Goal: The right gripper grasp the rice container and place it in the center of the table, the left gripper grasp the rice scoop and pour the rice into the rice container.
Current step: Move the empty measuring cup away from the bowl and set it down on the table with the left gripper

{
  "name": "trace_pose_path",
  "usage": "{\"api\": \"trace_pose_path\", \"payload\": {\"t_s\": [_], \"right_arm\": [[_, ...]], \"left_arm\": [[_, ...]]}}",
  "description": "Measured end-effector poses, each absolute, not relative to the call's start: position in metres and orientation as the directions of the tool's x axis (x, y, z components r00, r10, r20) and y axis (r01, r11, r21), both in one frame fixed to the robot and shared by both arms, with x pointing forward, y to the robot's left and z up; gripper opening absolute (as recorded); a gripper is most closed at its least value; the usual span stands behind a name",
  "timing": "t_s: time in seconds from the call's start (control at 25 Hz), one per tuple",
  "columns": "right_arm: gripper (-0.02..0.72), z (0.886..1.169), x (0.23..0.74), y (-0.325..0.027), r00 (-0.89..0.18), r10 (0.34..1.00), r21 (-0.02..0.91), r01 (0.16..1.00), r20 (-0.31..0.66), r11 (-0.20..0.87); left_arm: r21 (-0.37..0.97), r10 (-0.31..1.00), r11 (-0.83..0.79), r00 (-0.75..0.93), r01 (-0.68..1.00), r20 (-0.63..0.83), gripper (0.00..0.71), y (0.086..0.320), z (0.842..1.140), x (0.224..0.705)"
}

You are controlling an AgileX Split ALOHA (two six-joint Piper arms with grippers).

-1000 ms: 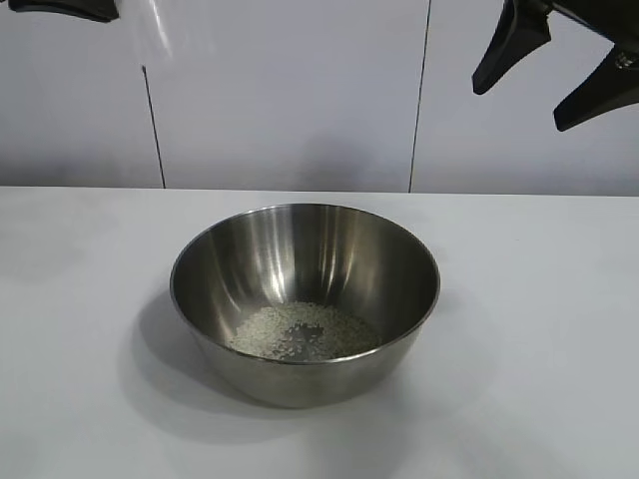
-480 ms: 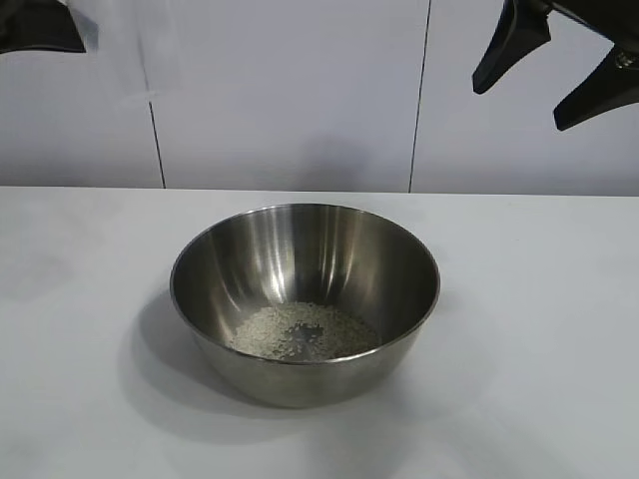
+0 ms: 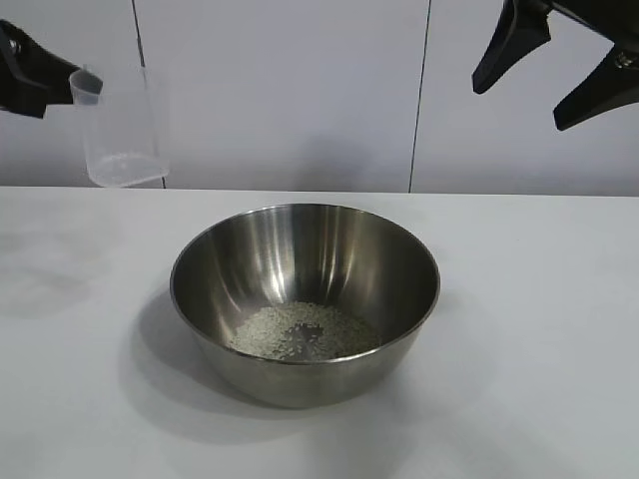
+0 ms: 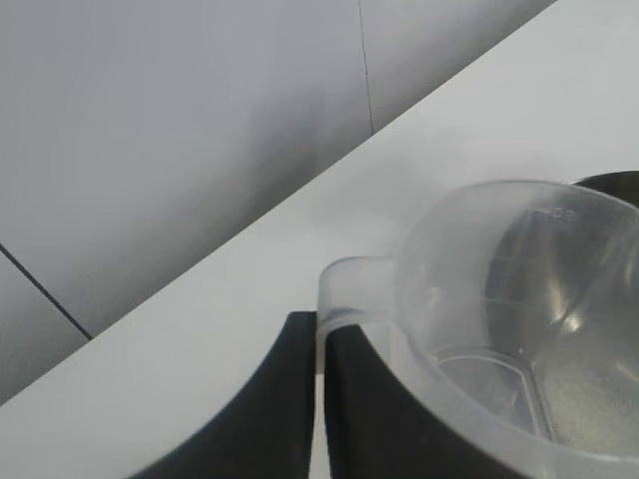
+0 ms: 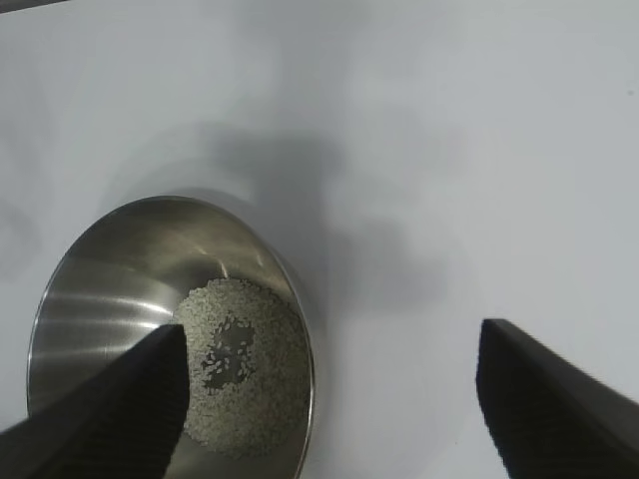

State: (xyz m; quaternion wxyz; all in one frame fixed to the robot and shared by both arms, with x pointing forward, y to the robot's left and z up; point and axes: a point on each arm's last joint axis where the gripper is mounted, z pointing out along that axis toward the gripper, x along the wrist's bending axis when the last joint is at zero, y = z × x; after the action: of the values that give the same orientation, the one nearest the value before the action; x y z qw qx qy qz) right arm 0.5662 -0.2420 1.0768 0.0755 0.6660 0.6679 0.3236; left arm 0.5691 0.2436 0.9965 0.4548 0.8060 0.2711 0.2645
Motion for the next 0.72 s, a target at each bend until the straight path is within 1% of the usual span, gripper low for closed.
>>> {"api": "trace_pose_path", "payload": {"t_s": [0.44,0.52,0.72], "right_arm": [[0.545,1.077,0.566,-0.242,-0.101,0.938,0.534,0.840,0.330,-0.097],[0.545,1.077,0.566,-0.242,-0.101,0.938,0.534,0.840,0.330,-0.097],[0.545,1.077,0.566,-0.242,-0.101,0.938,0.534,0.840,0.330,-0.097]], "left_arm": [[0.819,0.654,-0.475,0.752,0.323,0.082,0.010,0.243,0.931,0.582],[0.807,0.652,-0.490,0.753,0.329,0.089,0.010,0.244,0.925,0.583],[0.766,0.655,-0.552,0.739,0.328,0.155,0.010,0.250,0.919,0.585]]}}
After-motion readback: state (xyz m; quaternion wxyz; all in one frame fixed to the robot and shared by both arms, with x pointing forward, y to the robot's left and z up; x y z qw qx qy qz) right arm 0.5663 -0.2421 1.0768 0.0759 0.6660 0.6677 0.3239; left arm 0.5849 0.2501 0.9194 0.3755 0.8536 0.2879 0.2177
